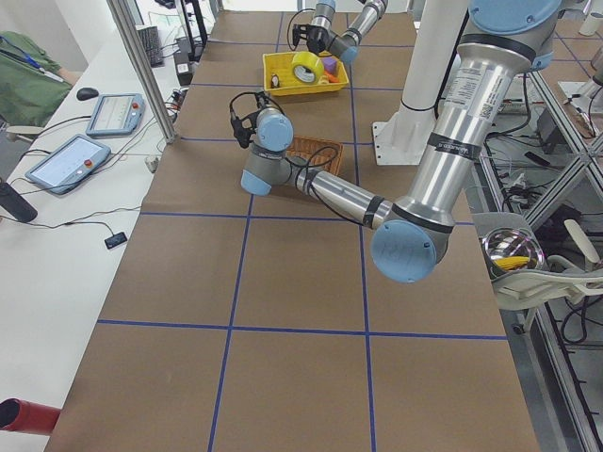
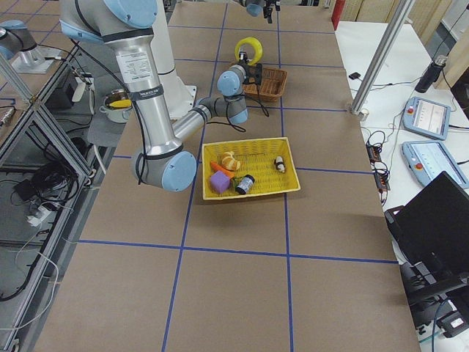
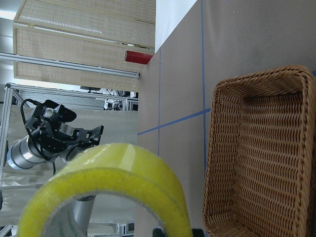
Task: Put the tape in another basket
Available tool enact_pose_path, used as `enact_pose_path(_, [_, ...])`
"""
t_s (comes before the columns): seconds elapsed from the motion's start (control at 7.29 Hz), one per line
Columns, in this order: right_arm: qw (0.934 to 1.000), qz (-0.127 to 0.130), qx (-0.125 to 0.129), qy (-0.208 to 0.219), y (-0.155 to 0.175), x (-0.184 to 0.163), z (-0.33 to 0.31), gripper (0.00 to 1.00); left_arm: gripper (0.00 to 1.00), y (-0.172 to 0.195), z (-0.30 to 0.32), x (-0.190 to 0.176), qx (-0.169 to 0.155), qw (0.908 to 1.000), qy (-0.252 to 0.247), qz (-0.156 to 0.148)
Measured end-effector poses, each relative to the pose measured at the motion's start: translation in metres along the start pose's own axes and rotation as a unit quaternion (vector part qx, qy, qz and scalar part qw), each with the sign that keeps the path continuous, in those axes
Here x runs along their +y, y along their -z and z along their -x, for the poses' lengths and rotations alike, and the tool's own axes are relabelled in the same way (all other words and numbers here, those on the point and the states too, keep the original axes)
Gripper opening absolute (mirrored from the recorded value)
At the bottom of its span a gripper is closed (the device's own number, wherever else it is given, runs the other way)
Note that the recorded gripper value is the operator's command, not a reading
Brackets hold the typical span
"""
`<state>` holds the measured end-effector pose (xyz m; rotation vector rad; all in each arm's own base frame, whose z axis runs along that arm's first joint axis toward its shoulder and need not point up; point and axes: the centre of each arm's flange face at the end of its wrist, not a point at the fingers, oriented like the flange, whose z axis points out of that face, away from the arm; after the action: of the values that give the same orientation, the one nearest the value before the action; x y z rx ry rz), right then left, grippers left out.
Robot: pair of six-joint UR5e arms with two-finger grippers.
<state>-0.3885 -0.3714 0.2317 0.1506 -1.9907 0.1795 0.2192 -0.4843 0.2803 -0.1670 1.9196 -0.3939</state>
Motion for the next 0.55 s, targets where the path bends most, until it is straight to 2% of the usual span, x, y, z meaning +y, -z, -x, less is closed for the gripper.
enact_pose_path(0.14, [1.0000, 0.007, -0.004, -0.002, -0.004, 0.006, 0.002, 0.00, 0.98, -0.018, -0.015, 0.021, 0.025, 0.9994, 0.013, 0.021])
enact_pose_path(0.27, [0.9998, 0.016, -0.011, -0.005, -0.010, 0.013, 0.008, 0.00, 0.98, -0.031, -0.023, 0.040, 0.067, 0.9966, 0.031, 0.037])
enact_pose_path(0.55, [0.9992, 0.029, -0.024, -0.013, -0.019, 0.025, 0.019, 0.00, 0.98, -0.061, -0.012, 0.074, 0.165, 0.9818, 0.065, 0.067])
